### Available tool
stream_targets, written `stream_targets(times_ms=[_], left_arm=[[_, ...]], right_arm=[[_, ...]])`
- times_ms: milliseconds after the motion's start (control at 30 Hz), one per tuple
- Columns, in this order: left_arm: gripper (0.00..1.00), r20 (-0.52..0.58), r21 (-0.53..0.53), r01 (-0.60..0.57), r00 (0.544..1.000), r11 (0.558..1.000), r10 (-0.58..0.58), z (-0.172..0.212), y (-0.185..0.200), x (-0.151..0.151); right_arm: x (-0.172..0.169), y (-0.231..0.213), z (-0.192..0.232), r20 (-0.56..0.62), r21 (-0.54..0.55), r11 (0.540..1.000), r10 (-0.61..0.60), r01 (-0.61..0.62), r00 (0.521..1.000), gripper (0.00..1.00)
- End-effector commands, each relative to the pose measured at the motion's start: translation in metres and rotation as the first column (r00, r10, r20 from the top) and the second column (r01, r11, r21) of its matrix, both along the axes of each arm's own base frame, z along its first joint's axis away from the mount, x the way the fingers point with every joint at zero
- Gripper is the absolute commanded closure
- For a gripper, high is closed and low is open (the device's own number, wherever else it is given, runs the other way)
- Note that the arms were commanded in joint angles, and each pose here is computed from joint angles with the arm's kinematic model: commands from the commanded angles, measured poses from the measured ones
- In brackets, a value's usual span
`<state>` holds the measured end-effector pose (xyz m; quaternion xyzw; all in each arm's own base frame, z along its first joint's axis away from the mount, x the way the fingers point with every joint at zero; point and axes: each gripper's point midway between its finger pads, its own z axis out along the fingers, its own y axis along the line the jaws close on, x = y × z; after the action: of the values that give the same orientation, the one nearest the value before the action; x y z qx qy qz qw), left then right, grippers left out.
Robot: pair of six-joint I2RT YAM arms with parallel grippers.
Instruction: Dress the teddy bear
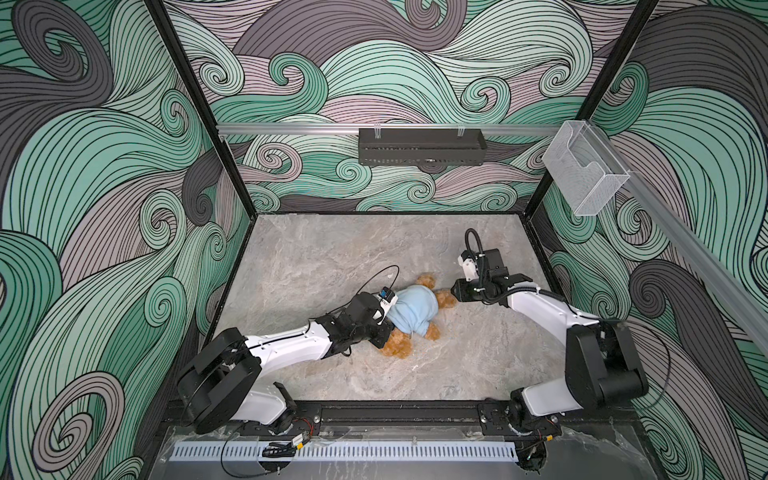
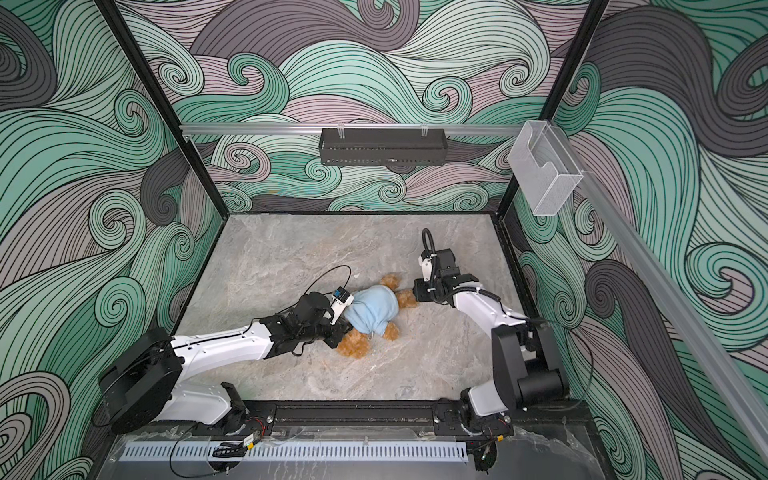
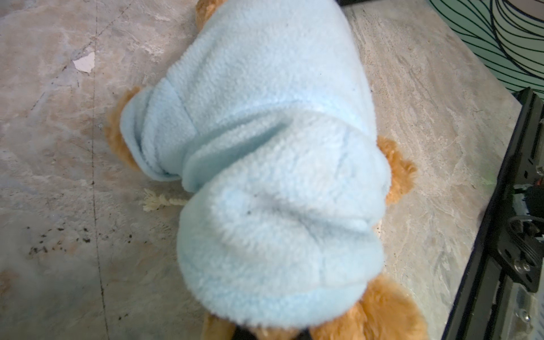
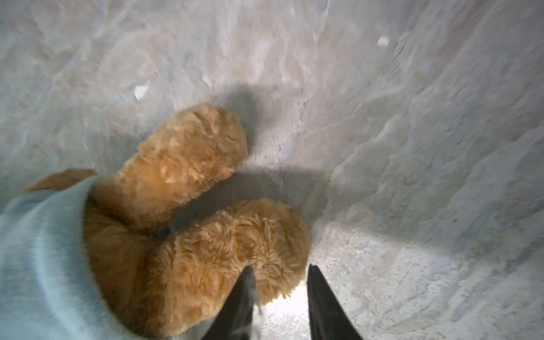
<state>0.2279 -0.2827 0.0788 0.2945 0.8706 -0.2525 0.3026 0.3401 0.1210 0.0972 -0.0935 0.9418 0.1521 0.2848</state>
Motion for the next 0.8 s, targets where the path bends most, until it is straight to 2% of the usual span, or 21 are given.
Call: stream_targets(times_ms=[0,100,167,233,333,400,500,567,633,767], left_arm=[[1.0,-0.03,-0.004,0.031,0.999,1.0,-0.031,0.016,0.001,-0.003],[1.0,-0.075,-0.05,-0.004,0.997,0.999,0.0,0.036,0.008,0.004],[1.0,-0.118,-0.09,-0.049,0.992,0.995,0.038,0.057,0.017,0.012],[1.0,-0.173,-0.092,-0.112,0.98,0.989,0.095,0.072,0.032,0.02],[1.0,-0.269,-0.075,-0.143,0.956,0.987,0.118,0.095,0.05,0.022],[1.0,-0.316,-0.039,-0.128,0.942,0.991,0.109,0.108,0.062,0.018],[1.0,-0.343,0.032,-0.136,0.929,0.99,0.139,0.123,0.079,0.017],[1.0,-0.362,0.055,-0.149,0.918,0.987,0.159,0.131,0.086,0.018],[1.0,-0.386,0.053,-0.148,0.909,0.988,0.157,0.139,0.085,0.017],[1.0,-0.456,-0.008,-0.112,0.885,0.994,0.096,0.147,0.071,0.013]], right_arm=[[0.008,0.014,0.063,0.263,0.075,0.994,0.052,-0.074,0.963,0.61],[-0.003,0.035,0.092,0.433,0.077,0.977,0.148,-0.2,0.889,0.52],[-0.013,0.053,0.1,0.506,0.034,0.955,0.238,-0.295,0.829,0.47],[-0.024,0.072,0.106,0.563,-0.028,0.925,0.327,-0.379,0.759,0.37],[-0.043,0.102,0.113,0.641,-0.174,0.859,0.47,-0.482,0.606,0.29],[-0.057,0.119,0.119,0.677,-0.266,0.802,0.551,-0.535,0.488,0.23],[-0.075,0.139,0.121,0.691,-0.371,0.715,0.639,-0.593,0.339,0.13],[-0.083,0.15,0.116,0.669,-0.445,0.66,0.695,-0.605,0.265,0.09],[-0.083,0.158,0.107,0.636,-0.508,0.625,0.736,-0.593,0.231,0.08],[-0.078,0.172,0.1,0.61,-0.579,0.598,0.768,-0.554,0.192,0.08]])
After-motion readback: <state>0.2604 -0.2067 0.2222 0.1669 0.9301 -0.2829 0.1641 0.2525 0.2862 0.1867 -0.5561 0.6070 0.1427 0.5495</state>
